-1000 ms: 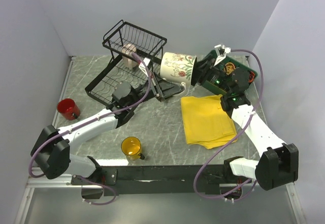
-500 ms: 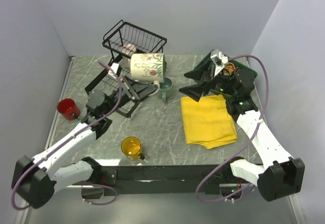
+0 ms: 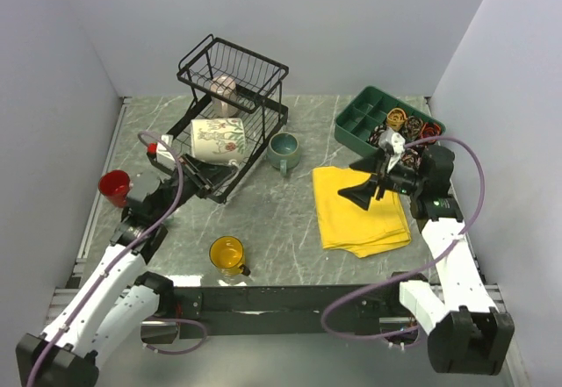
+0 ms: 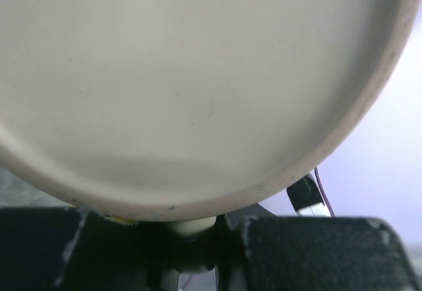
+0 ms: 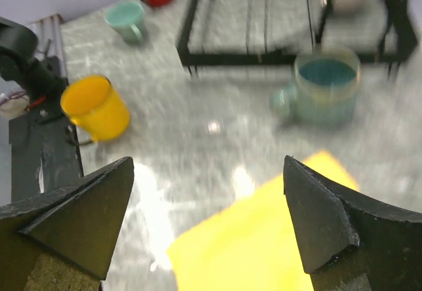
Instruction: Load the cups into the dish rack
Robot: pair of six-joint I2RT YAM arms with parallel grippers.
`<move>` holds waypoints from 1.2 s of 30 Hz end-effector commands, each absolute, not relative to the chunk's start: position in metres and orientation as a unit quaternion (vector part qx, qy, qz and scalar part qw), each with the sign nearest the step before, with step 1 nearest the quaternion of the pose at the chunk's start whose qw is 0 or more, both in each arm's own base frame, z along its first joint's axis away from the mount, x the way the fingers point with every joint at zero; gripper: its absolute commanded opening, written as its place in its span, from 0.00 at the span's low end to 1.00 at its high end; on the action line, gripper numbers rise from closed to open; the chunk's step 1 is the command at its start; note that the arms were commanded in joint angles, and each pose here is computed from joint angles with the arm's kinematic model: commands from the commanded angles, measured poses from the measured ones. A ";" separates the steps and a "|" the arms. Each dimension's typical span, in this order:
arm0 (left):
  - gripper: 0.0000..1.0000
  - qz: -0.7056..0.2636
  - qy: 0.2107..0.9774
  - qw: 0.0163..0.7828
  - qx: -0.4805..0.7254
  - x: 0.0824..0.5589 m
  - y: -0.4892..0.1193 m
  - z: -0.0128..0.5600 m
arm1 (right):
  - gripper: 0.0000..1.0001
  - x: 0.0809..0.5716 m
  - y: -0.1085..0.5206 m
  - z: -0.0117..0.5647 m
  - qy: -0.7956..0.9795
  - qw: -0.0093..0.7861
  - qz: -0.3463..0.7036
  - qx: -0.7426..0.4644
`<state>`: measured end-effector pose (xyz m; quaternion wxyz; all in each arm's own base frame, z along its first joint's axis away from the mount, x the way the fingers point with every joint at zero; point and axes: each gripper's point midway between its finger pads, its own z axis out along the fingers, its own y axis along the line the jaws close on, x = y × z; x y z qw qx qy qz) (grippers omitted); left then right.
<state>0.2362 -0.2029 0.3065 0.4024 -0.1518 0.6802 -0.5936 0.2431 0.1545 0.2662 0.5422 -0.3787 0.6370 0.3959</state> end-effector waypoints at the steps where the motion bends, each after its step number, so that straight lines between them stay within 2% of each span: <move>1: 0.01 -0.582 0.648 0.478 -0.113 0.254 -0.184 0.325 | 1.00 0.241 0.137 0.239 0.648 0.528 0.402 -0.374; 10: 0.01 -0.464 0.713 0.501 -0.160 0.336 -0.136 0.274 | 1.00 0.241 0.125 0.253 0.645 0.548 0.392 -0.361; 12: 0.01 -0.436 0.719 0.516 -0.164 0.352 -0.126 0.277 | 1.00 0.241 0.122 0.254 0.645 0.550 0.392 -0.357; 20: 0.01 -0.343 0.771 0.510 -0.166 0.416 -0.108 0.237 | 1.00 0.241 0.117 0.257 0.648 0.551 0.393 -0.349; 36: 0.01 -0.213 0.820 0.493 -0.198 0.500 -0.074 0.180 | 1.00 0.241 0.109 0.260 0.648 0.555 0.394 -0.342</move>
